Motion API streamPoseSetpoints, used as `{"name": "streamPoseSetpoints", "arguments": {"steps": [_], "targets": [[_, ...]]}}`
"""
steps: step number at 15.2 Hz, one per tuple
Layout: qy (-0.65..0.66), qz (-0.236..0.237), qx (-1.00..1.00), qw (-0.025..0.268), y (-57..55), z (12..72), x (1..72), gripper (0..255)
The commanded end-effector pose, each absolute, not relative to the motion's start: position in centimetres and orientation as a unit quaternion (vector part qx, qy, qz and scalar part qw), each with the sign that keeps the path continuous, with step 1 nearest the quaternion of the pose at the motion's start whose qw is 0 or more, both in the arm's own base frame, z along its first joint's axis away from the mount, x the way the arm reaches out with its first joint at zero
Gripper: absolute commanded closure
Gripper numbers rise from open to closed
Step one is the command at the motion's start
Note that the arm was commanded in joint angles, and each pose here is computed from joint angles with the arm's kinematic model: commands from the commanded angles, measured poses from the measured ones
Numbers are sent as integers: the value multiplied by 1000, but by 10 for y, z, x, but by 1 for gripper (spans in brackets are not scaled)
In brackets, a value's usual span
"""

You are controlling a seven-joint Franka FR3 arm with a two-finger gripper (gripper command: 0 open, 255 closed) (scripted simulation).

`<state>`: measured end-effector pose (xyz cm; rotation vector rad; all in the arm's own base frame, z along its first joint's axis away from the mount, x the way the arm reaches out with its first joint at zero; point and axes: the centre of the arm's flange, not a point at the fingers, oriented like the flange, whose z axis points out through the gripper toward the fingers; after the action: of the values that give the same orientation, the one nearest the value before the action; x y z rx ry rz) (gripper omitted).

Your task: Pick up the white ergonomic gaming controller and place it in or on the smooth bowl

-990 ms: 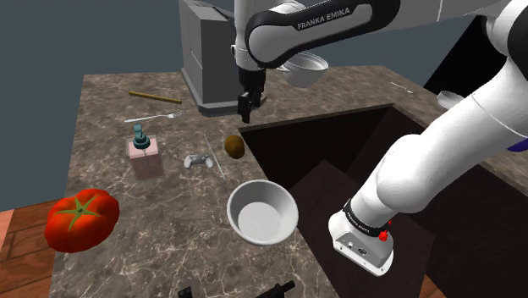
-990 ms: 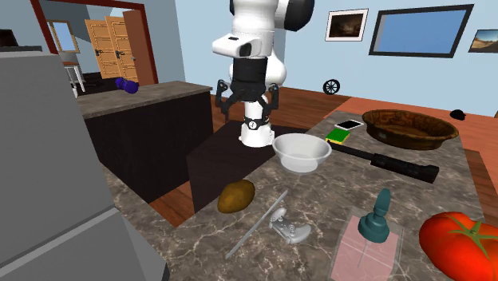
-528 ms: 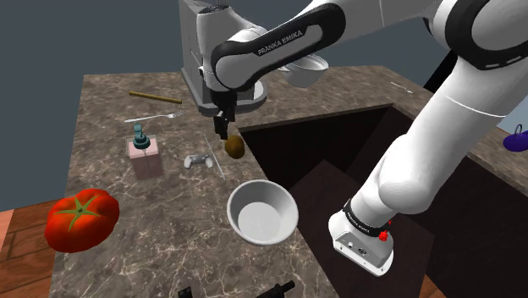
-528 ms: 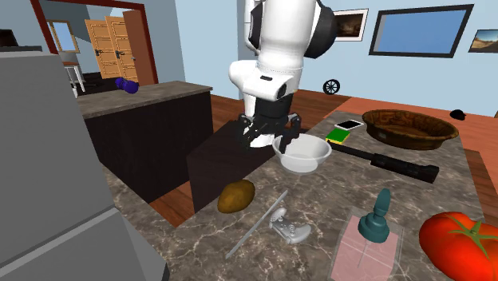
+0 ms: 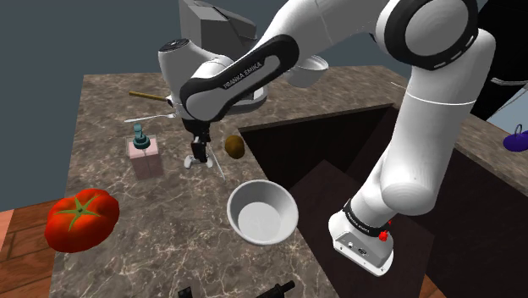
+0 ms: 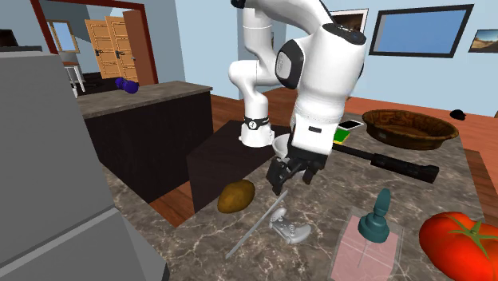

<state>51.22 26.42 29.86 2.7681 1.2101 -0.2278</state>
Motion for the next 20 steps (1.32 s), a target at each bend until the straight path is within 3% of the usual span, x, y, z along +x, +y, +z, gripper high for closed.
{"name": "streamPoseSetpoints", "arguments": {"steps": [1, 10, 17, 18, 20], "targets": [[423, -80, 901, 57, 284, 281, 520, 0], [433, -82, 896, 57, 286, 234, 517, 0], [433, -82, 896, 57, 286, 234, 517, 0], [433, -82, 896, 57, 286, 234, 517, 255], [433, -82, 896, 57, 286, 234, 517, 255]]}}
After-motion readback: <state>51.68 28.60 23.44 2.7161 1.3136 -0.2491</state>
